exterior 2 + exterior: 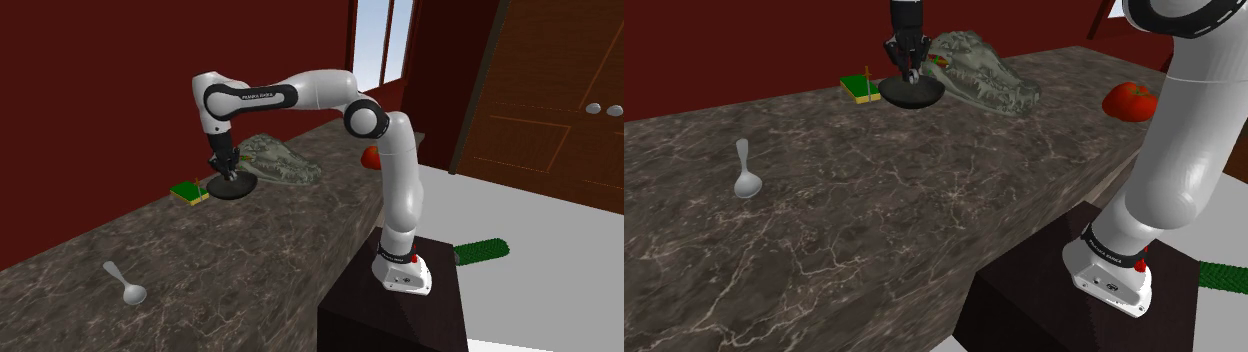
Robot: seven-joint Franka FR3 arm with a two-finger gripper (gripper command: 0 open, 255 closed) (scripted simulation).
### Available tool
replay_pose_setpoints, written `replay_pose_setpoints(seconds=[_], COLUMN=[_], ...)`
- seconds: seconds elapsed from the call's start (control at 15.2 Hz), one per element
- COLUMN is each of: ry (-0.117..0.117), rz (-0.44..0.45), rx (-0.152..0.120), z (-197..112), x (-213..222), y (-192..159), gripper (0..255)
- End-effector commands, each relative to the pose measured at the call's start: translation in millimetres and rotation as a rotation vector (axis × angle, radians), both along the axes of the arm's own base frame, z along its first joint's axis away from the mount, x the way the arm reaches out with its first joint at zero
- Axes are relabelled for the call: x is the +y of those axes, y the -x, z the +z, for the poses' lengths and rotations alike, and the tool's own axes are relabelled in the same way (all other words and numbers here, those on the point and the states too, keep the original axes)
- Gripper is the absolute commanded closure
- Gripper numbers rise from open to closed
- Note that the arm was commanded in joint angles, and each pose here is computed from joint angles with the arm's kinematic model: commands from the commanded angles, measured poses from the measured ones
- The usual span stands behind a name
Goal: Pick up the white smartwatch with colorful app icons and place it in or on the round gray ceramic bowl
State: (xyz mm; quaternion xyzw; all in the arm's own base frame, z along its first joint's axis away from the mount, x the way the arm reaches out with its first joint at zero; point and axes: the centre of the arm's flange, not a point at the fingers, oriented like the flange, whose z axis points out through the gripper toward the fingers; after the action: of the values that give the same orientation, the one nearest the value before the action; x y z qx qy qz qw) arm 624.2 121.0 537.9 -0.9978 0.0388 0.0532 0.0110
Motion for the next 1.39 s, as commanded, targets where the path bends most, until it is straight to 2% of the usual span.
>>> replay_pose_setpoints(seconds=[0.0, 0.33, 0.4, 0.73, 0.99, 1.32], ry=[0.0, 0.0, 0.0, 0.0, 0.0, 0.0], rz=[0.0, 0.0, 0.0, 0.0, 0.0, 0.0], rx=[0.0, 0.0, 0.0, 0.0, 0.0, 0.0], z=[-2, -2, -2, -2, 47, 47], x=[0, 0, 0, 0, -1, -1], y=[0, 0, 0, 0, -5, -5], gripper=[255, 255, 0, 0, 0, 0])
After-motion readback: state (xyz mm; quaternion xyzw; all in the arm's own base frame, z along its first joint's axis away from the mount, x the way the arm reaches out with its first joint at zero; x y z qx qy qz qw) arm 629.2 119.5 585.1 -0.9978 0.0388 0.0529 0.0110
